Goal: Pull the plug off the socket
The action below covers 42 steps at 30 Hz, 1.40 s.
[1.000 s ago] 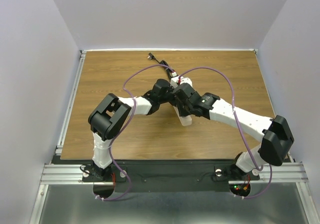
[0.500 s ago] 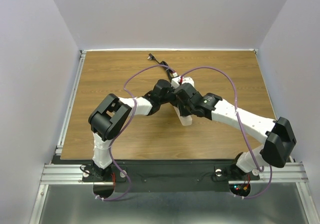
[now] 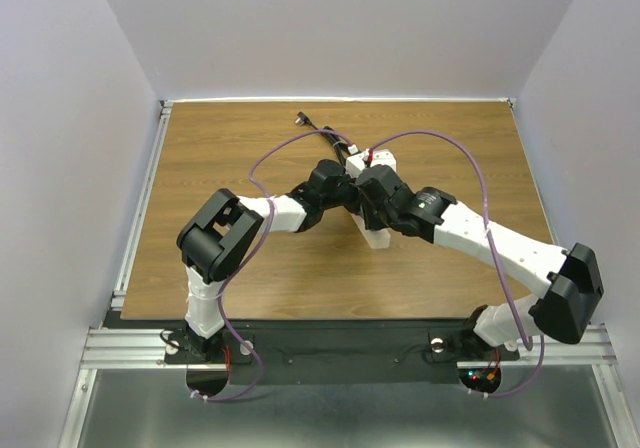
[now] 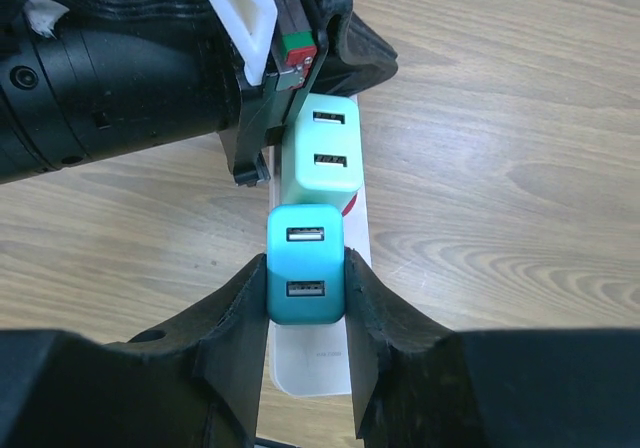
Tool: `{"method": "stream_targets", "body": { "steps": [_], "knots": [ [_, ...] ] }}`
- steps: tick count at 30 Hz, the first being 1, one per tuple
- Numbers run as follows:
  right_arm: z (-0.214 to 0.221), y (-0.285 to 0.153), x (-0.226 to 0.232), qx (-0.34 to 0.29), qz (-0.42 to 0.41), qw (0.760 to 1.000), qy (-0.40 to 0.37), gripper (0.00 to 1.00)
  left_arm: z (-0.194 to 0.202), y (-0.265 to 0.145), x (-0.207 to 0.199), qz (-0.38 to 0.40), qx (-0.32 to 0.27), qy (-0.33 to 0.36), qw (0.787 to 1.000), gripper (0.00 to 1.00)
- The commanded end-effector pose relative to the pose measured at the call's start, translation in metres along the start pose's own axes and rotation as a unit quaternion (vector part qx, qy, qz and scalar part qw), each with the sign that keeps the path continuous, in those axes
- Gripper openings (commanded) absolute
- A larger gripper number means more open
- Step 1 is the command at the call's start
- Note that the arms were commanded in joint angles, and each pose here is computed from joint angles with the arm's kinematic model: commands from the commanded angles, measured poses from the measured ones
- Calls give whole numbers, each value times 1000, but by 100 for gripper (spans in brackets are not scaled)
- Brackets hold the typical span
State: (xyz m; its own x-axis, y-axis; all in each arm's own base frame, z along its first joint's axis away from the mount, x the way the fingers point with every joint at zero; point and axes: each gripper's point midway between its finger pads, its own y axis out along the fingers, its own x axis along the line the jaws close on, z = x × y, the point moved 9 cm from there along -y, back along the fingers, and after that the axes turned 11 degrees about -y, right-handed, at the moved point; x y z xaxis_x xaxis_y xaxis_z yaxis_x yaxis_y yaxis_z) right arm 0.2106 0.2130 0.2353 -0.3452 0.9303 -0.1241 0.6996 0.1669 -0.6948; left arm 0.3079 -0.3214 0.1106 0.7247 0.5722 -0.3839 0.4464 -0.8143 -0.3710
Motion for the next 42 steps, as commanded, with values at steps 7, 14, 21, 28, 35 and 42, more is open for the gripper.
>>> {"method": "stream_targets", "body": {
  "steps": [7,14,21,28,35,42],
  "knots": [
    [-78,-71,-31,-227,43,964,132,0,128,-34,30,-90,268,-42,958,0],
    [-78,-78,-37,-240,62,955,163,0,129,-33,28,-90,268,-39,959,0],
    [-78,-77,-38,-240,71,953,172,0,121,-35,25,-91,258,-40,961,0],
    [-32,-44,-24,-167,40,973,156,0,40,-33,15,-100,166,-27,981,0],
    [17,-12,-14,-97,26,983,150,0,3,-34,21,-102,130,-30,986,0],
    [39,13,-7,-79,19,989,122,0,-17,-49,25,-101,95,-71,988,0]
  ]
}}
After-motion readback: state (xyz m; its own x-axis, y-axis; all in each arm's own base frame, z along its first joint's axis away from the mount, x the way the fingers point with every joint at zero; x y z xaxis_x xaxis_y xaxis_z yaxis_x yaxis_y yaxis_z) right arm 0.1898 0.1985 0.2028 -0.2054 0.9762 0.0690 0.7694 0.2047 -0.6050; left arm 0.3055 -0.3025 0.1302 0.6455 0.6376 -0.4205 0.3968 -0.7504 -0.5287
